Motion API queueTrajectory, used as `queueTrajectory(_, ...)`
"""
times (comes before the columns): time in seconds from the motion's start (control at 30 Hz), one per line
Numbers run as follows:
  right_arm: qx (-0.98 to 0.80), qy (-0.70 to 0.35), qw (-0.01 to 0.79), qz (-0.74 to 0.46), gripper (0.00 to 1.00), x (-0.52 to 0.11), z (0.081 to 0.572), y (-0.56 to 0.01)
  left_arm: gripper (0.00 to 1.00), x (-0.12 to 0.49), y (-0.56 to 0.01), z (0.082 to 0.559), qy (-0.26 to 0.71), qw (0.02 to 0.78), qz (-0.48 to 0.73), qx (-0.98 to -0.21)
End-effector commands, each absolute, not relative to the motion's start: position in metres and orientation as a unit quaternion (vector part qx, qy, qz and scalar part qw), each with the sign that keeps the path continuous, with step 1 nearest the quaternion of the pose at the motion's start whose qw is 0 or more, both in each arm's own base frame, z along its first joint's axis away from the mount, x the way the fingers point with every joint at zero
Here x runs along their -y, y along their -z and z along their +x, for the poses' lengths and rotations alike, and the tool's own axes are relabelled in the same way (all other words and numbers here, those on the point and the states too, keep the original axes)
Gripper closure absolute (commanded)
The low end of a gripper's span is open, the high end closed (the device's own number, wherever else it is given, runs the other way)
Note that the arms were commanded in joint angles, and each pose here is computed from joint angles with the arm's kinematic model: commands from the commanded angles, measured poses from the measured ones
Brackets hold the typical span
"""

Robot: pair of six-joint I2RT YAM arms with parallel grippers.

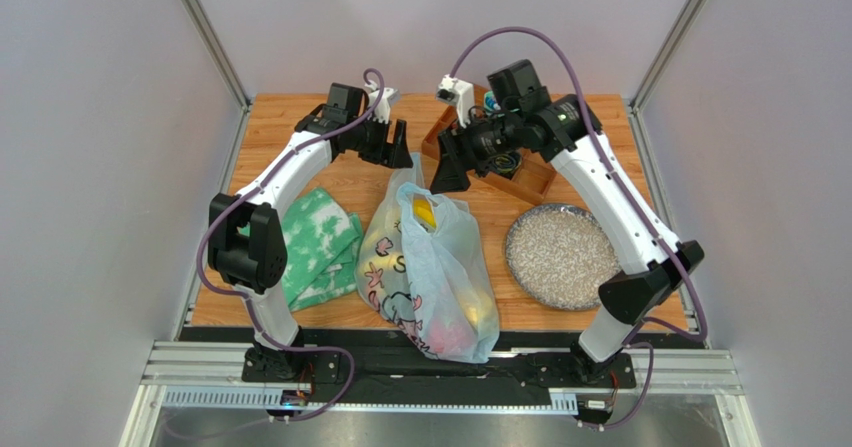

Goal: Take the fake fruits out of the plastic bag
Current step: Adjust the plastic bag at the center of the board.

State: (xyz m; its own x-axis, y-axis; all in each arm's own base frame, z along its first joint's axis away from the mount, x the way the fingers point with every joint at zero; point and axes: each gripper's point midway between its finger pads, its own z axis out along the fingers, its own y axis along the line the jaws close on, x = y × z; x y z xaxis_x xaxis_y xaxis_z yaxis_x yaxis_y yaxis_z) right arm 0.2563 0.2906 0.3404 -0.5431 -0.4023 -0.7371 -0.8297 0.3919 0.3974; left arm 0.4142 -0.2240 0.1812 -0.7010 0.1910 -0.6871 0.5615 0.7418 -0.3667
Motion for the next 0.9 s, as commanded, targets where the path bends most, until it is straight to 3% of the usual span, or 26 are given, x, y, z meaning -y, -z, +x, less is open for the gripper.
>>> queueTrajectory(0.0,-0.8,-0.383,0.253,-0.386,0.27,-0.312,0.258,-0.323,0.3,0.23,-0.167,0.404,0.307,0.296,0.207,-0.88)
queueTrajectory(0.07,-0.805,-0.374,0.246,-0.39,0.25,-0.318,0.257,-0.314,0.34,0.237,-0.171,0.399,0.331,0.292,0.208,-0.873)
queueTrajectory(0.17,-0.816,-0.339,0.237,-0.405,0.23,-0.328,0.257,-0.294,0.49,0.24,-0.175,0.398,0.341,0.292,0.208,-0.869)
queueTrajectory(0.3,-0.829,-0.281,0.233,-0.424,0.21,-0.34,0.253,-0.266,0.89,0.241,-0.176,0.4,0.355,0.274,0.207,-0.87)
queueTrajectory(0.37,-0.832,-0.26,0.225,-0.435,0.2,-0.341,0.25,-0.252,1.0,0.244,-0.179,0.4,0.367,0.27,0.204,-0.867)
queueTrajectory(0.7,-0.848,-0.154,0.249,-0.441,0.18,-0.359,0.291,-0.205,1.0,0.226,-0.183,0.404,0.384,0.269,0.159,-0.869)
queueTrajectory(0.8,-0.846,-0.129,0.253,-0.452,0.39,-0.366,0.309,-0.191,1.0,0.222,-0.186,0.407,0.391,0.269,0.144,-0.868)
queueTrajectory(0.83,-0.844,-0.119,0.259,-0.455,0.61,-0.365,0.317,-0.19,1.0,0.221,-0.189,0.409,0.391,0.272,0.141,-0.868)
queueTrajectory(0.87,-0.845,-0.119,0.27,-0.446,0.74,-0.362,0.326,-0.197,1.0,0.218,-0.192,0.411,0.39,0.276,0.138,-0.868)
